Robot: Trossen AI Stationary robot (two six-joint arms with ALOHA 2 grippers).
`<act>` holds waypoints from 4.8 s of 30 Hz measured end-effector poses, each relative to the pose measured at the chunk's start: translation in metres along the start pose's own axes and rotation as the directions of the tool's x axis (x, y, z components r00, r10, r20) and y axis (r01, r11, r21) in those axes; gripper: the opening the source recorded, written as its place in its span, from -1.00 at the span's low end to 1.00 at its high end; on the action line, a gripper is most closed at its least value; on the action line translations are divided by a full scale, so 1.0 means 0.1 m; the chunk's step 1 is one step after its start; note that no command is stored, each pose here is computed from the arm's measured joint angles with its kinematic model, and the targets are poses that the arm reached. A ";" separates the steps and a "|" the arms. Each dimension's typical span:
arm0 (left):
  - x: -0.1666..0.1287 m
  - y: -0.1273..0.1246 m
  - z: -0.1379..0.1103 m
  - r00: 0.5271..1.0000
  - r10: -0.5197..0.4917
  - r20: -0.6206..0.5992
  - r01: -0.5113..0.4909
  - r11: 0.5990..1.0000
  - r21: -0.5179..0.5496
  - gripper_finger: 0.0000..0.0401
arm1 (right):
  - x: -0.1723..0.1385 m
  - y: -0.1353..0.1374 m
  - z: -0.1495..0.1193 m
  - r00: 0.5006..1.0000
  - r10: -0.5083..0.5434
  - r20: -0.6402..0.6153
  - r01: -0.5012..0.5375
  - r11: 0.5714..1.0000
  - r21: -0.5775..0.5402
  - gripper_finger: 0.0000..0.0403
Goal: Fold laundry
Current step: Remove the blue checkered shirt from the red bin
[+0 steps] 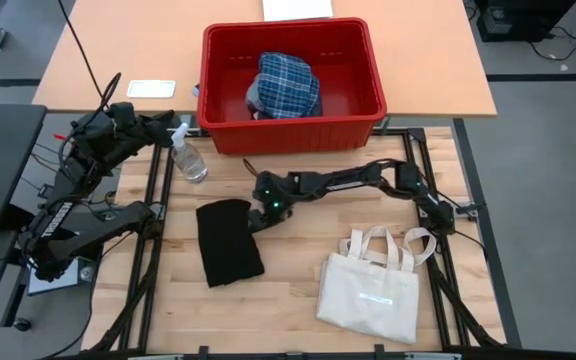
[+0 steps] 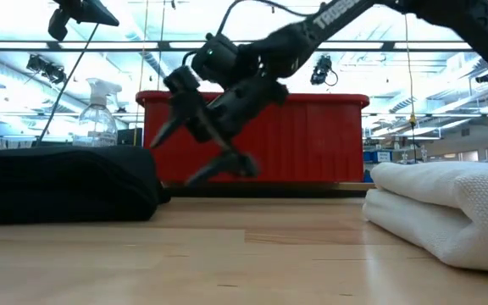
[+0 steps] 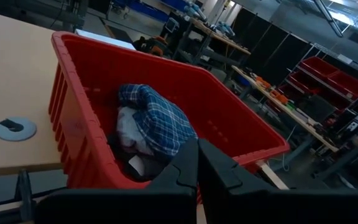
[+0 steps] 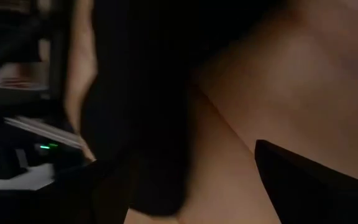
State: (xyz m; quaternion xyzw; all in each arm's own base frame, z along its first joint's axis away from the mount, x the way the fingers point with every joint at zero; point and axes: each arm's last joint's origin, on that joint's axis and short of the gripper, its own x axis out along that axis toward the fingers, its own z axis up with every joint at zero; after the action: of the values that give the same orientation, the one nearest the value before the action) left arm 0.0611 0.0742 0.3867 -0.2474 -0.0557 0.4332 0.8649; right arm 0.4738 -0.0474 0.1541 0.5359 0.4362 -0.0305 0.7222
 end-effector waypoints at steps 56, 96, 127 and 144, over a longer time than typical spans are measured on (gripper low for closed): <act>3.08 -0.25 0.20 0.957 -0.238 -0.165 0.194 0.949 -0.247 -0.95 | -4.06 -0.48 0.79 0.467 0.100 0.878 0.354 0.889 -0.290 0.60; 4.18 0.73 -0.49 0.917 -0.036 -0.398 -0.114 0.931 -0.346 0.59 | -3.70 -0.74 1.06 0.608 0.152 0.779 0.316 0.854 -0.414 0.60; 4.26 0.51 -0.49 0.875 -0.341 -0.343 0.211 0.907 -0.365 -0.87 | -3.83 -0.82 1.04 0.624 0.184 0.759 0.214 0.894 -0.393 0.60; 3.72 -0.05 0.77 0.665 -0.675 -0.320 0.593 0.738 -0.323 -0.87 | -4.59 -0.58 0.57 0.450 0.215 0.867 0.287 0.884 -0.369 0.42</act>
State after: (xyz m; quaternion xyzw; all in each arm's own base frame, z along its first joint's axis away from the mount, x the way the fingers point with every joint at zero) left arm 0.2709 0.3902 0.4123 -0.3804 0.0062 0.0329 0.9242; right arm 0.1942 -0.3121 0.4177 0.2391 -0.0027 -0.2169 0.9464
